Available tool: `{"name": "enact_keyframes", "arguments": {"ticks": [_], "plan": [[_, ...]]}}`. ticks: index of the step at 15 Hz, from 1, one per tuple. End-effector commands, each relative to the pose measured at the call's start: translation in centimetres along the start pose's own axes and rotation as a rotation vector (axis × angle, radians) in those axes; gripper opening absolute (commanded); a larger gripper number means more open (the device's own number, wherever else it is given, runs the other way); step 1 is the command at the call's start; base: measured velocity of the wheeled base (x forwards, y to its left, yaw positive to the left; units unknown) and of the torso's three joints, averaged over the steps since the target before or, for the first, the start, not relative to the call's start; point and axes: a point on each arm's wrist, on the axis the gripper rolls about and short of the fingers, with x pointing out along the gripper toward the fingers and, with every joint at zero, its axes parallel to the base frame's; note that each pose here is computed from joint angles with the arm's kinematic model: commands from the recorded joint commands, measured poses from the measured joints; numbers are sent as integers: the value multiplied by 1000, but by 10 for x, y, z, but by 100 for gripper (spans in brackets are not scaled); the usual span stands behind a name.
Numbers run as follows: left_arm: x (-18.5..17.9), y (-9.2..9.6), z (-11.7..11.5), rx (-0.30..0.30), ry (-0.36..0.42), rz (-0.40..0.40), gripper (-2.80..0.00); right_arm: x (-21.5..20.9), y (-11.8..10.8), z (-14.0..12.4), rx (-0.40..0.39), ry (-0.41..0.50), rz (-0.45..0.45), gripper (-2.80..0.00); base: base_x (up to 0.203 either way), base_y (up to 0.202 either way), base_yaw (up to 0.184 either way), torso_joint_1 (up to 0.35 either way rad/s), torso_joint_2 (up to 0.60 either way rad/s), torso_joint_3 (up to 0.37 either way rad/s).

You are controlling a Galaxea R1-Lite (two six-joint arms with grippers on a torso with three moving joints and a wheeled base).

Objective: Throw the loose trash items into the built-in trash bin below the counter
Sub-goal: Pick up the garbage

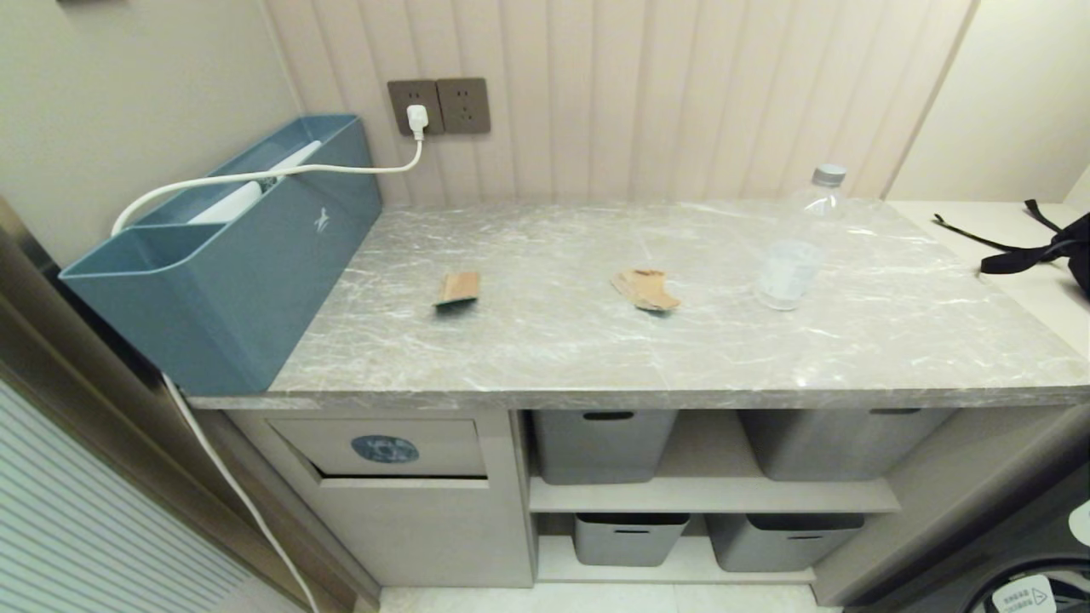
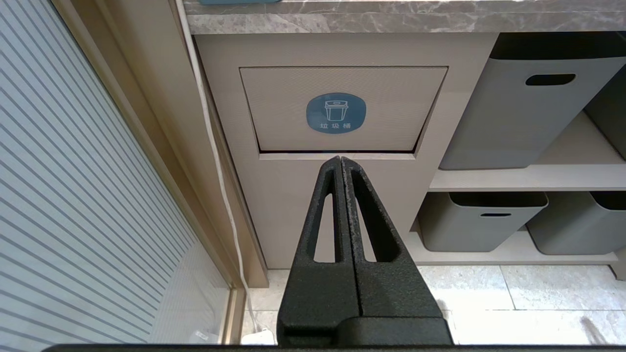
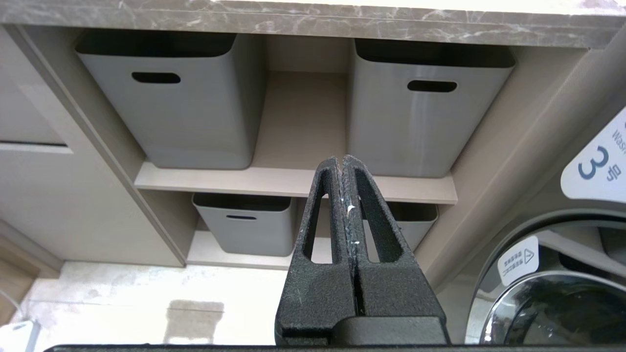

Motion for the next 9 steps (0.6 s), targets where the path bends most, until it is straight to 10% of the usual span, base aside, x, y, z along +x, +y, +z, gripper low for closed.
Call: {"name": "enact_keyframes", "arguments": {"ticks": [1, 9], "plan": [[0, 0, 0, 0, -3, -1, -280, 0, 0, 0, 4, -1, -2, -280, 0, 0, 0, 0, 0, 0], [0, 0, 0, -1, -3, 1, -280, -5, 0, 32, -88, -56, 25, -280, 0, 0, 0, 0, 0, 0]]}}
